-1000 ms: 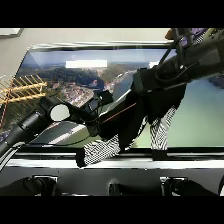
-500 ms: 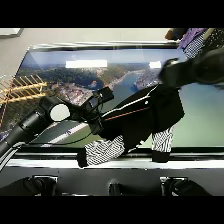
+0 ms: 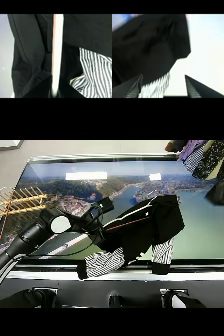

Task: Fold the clothes and pants, and hang the long-sleeved shirts on hangers.

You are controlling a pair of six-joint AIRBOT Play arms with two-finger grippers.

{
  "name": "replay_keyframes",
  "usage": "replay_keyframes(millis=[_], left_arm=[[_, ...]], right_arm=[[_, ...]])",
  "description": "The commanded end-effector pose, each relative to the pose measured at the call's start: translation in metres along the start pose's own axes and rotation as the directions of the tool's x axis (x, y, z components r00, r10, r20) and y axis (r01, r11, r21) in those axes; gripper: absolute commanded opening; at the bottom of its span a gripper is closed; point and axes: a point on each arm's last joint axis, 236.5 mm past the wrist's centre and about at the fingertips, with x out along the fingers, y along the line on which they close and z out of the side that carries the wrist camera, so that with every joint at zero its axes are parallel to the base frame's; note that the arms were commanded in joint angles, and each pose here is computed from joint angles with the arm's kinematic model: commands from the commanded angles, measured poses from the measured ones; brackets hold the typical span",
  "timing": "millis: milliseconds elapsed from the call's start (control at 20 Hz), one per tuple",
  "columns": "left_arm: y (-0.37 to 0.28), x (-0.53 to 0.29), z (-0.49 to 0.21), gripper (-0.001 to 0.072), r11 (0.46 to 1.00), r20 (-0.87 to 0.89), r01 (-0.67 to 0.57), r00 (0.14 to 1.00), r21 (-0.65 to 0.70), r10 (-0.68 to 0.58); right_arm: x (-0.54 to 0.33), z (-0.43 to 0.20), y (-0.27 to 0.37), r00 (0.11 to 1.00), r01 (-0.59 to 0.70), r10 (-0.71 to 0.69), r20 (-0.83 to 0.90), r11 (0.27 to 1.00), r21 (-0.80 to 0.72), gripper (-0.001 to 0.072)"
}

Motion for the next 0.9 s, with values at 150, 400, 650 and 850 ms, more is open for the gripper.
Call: replay_keyframes(millis=[150, 400, 650, 850], left_arm=[[0.001, 0.004, -0.002, 0.0037, 1.000, -0.009, 0.002, 1.000, -0.003, -0.002], [0.001, 0.007, -0.003, 0.0037, 1.000, -0.015, 0.004, 1.000, -0.005, -0.004], [0.001, 0.007, -0.003, 0.0037, 1.000, -0.016, 0.005, 1.000, -0.005, -0.005], [0.001, 0.010, -0.005, 0.0037, 1.000, -0.023, 0.007, 1.000, -0.006, -0.007]], right_arm=[[0.102, 0.008, 0.061, 0.972, -0.202, 0.229, -0.051, 0.705, -0.680, 0.0605], [0.171, 0.020, 0.091, 0.948, -0.267, 0.303, -0.096, 0.594, -0.759, 0.0601], [0.208, 0.011, 0.108, 0.902, -0.379, 0.401, -0.161, 0.557, -0.739, 0.0600], [0.216, -0.004, 0.129, 0.837, -0.500, 0.497, -0.230, 0.520, -0.693, 0.0403]])
